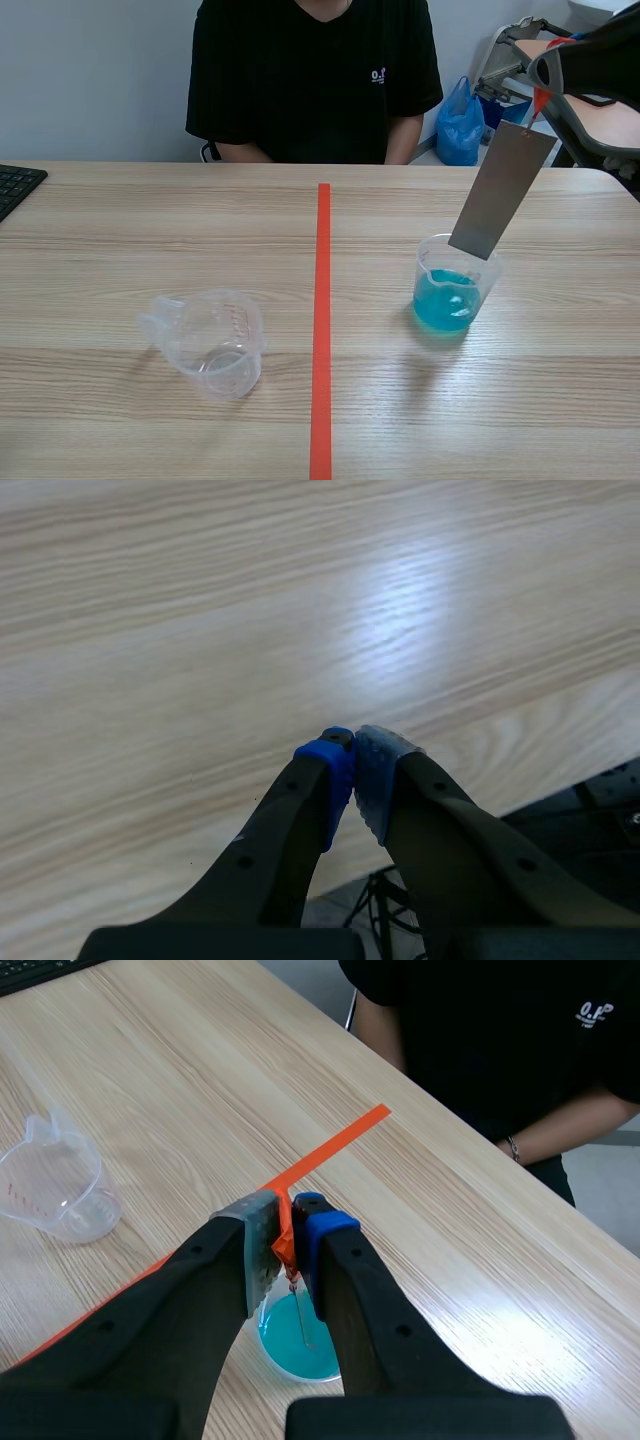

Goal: Do the redox reaction experiment.
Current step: 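Point at the plate with the left hand, then lower the plate into the blue solution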

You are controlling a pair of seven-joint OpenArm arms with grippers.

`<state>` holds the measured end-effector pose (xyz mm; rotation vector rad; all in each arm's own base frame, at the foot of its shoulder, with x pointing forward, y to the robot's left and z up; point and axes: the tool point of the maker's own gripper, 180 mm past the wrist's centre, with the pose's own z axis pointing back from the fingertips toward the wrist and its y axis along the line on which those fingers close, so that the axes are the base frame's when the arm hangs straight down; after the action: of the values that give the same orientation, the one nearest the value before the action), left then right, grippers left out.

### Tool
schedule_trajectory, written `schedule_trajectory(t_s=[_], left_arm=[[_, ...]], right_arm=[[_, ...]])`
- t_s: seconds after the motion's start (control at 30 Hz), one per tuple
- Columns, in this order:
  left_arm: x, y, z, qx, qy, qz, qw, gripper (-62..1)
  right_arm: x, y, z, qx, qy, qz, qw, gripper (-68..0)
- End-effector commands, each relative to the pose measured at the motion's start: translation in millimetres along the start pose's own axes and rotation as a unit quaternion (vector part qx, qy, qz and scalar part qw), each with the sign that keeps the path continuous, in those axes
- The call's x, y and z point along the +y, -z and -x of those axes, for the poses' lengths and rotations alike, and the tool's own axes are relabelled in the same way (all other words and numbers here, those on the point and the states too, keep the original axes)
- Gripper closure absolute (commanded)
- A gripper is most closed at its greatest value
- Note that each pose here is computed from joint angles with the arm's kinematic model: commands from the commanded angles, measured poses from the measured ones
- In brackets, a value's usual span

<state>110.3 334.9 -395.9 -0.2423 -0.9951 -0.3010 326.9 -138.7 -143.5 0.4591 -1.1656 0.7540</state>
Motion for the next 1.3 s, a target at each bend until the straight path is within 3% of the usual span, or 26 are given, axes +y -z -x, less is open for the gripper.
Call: schedule_trajectory(t_s=[0.0, 0.37, 0.8, 1.27], left_arm=[[1, -1, -15, -0.027, 0.009, 0.002, 0.9996, -2.9], [0, -6, -29, -0.048, 0.023, 0.000, 0.9986, -2.9], [0, -6, -29, -0.048, 0.023, 0.000, 0.9986, -2.9], [-2, -9, -30, -0.057, 0.021, 0.001, 0.9982, -2.9]], right_arm=[[-2, -4, -20.0, -0.024, -0.017, 0.004, 0.9996, -1.3], [2, -1, -17.3, -0.021, -0.014, -0.003, 0.9997, -1.3], [12, 15, 1.1, 0.002, -0.006, -0.010, 0.9999, -1.3], [-14, 23, 30.9, 0.021, 0.026, 0.028, 0.9990, -1.3]])
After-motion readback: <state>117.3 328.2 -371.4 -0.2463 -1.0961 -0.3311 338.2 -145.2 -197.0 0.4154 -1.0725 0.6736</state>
